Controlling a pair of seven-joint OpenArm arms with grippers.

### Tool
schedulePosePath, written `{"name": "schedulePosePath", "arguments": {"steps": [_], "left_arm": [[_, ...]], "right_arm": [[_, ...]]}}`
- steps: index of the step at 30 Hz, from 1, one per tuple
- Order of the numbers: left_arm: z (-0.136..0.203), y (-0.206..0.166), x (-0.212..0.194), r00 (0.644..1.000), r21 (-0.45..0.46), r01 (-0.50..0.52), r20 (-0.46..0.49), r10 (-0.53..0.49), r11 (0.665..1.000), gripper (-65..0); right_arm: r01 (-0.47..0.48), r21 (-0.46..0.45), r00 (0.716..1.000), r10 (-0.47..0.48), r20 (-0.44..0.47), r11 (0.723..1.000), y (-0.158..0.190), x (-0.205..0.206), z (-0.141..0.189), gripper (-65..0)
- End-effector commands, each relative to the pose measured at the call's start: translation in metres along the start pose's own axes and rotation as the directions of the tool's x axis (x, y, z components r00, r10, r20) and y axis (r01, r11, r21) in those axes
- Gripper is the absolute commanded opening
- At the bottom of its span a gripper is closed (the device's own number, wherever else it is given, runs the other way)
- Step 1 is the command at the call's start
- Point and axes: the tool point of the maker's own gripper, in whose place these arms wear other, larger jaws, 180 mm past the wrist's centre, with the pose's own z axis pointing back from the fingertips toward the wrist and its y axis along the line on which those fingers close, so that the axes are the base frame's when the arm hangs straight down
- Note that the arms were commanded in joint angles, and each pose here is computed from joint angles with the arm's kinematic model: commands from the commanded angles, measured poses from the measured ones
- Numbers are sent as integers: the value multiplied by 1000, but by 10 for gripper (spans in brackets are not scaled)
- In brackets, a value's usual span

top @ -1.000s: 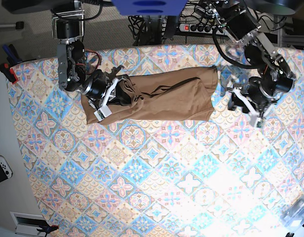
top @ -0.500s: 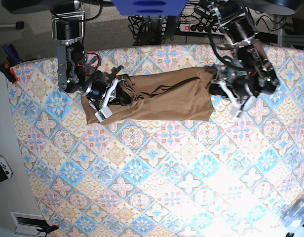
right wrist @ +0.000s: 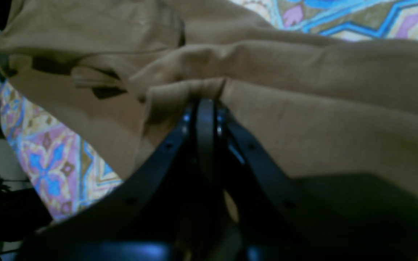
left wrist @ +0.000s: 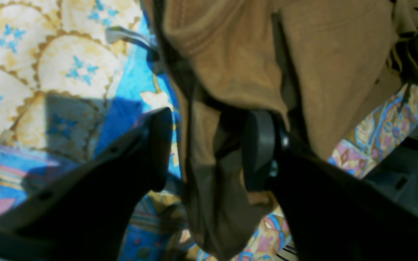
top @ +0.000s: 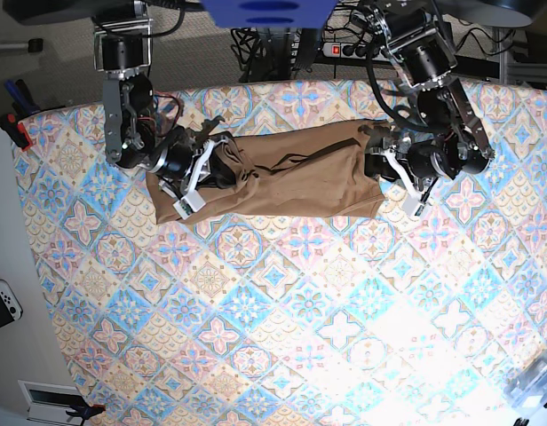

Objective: Layout the t-shirt on the table in an organized manner, then fold the t-shirt properly
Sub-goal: 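Release the left gripper and regrasp the strip's other end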

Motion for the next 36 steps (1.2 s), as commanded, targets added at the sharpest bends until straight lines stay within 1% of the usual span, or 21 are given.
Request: {"name": "schedulePosePath", "arguments": {"steps": [1, 3, 5, 6, 10, 18, 20, 23, 25, 27, 31, 33, 36], "left_arm": [[-3, 2, -13, 998, 25, -5, -67, 7, 1000, -416], [-8, -4, -13, 998, 12, -10, -66, 10, 1000, -506], [-8, -5, -9, 998, 12, -5, -61, 5, 1000, -620], [-9, -5, -8, 998, 10, -4, -60, 5, 1000, -650], [-7, -5, -4, 999, 13, 4, -54, -3, 1000, -650], [-3, -1, 1, 998, 24, 32, -52, -31, 999, -650], [5, -2, 13, 998, 46, 60, -20, -59, 997, -650], [26, -3, 32, 991, 110, 119, 42, -124, 987, -650], [41, -7, 43, 982, 155, 162, 76, -175, 975, -650], [52, -24, 58, 958, 183, 245, 105, -267, 952, -650], [66, -49, 72, 915, 216, 342, 142, -376, 914, -650], [63, -61, 72, 901, 202, 380, 138, -411, 903, -650], [47, -89, 68, 871, 136, 464, 112, -479, 875, -650]], "right_arm": [[-26, -5, 999, 26, -41, 1000, -1, -5, 2, -650], [-27, -5, 999, 27, -40, 1000, -1, -5, 2, -650], [-36, -6, 999, 36, -32, 999, 0, -1, 3, -650], [-45, -7, 999, 44, -25, 999, 0, 2, 4, -650], [-106, -15, 994, 107, 26, 994, 7, 26, 11, -650], [-227, -39, 965, 230, 126, 973, 25, 71, 28, -650], [-246, -44, 958, 250, 142, 968, 28, 78, 31, -650], [-261, -56, 950, 267, 163, 964, 30, 85, 36, -650], [-263, -60, 948, 269, 171, 963, 30, 88, 37, -650], [-252, -81, 949, 262, 177, 964, 23, 89, 42, -650], [-218, -139, 951, 243, 194, 966, 4, 93, 56, -650], [-206, -159, 951, 236, 201, 966, -3, 94, 61, -650], [-193, -179, 952, 229, 203, 965, -10, 95, 66, -650]]}}
